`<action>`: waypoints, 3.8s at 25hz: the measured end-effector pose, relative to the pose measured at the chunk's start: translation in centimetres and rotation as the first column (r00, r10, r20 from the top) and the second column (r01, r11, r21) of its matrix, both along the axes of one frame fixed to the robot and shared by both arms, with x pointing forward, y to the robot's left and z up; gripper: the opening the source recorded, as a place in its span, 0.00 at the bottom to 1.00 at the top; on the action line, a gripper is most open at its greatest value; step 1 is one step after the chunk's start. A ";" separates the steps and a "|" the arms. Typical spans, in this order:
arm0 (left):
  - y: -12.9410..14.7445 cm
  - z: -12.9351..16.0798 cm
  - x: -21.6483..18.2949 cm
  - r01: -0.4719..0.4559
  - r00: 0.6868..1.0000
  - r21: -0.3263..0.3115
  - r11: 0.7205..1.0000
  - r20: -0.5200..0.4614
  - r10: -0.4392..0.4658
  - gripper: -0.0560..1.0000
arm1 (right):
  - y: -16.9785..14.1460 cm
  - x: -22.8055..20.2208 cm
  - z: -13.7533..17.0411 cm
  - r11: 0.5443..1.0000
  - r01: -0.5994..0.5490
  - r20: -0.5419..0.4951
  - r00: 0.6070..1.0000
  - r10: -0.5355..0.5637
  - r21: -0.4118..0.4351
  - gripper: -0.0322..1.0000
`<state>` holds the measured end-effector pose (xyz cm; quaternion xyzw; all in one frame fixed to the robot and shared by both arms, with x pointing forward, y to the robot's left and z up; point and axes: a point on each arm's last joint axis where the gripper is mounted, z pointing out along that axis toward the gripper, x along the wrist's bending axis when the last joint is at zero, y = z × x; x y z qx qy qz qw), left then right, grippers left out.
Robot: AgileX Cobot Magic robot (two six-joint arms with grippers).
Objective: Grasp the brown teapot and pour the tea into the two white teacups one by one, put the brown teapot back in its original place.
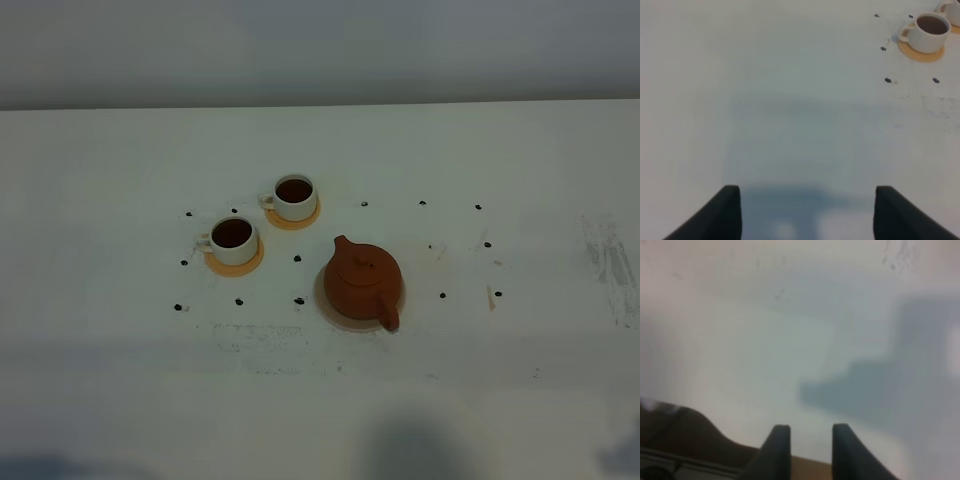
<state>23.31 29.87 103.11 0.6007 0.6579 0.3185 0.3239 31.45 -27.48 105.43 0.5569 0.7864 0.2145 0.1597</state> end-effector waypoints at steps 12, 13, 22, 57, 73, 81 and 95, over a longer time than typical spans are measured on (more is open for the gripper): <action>0.0 0.0 0.0 0.000 1.000 0.000 1.000 0.000 0.000 0.56 | -0.5 -1.8 -1.1 0.997 0.037 0.048 0.998 -0.040 0.061 0.22; 0.0 0.0 0.0 0.000 1.000 0.000 1.000 0.000 0.000 0.56 | -0.5 -1.9 -1.0 0.997 0.035 0.058 0.998 -0.039 0.064 0.22; 0.0 0.0 0.0 0.001 1.000 0.001 1.000 0.000 -0.001 0.56 | -1.1 -3.8 -0.3 0.989 0.107 0.198 0.972 -0.125 0.097 0.22; 0.0 0.0 0.0 0.000 1.000 0.000 1.000 0.000 0.000 0.56 | -1.2 -8.8 0.1 0.984 0.117 0.492 0.854 -0.169 0.136 0.22; 0.0 0.0 0.0 0.000 1.000 0.000 1.000 0.000 0.000 0.56 | -1.2 -8.8 0.1 0.984 0.117 0.492 0.854 -0.169 0.136 0.22; 0.0 0.0 0.0 0.004 1.000 0.000 1.000 0.001 -0.004 0.56 | -1.2 -8.8 0.1 0.984 0.116 0.492 0.854 -0.169 0.136 0.22; 0.0 0.0 0.0 0.073 0.997 0.000 0.997 0.001 -0.073 0.56 | -1.2 -8.8 0.1 0.984 0.115 0.492 0.854 -0.168 0.137 0.22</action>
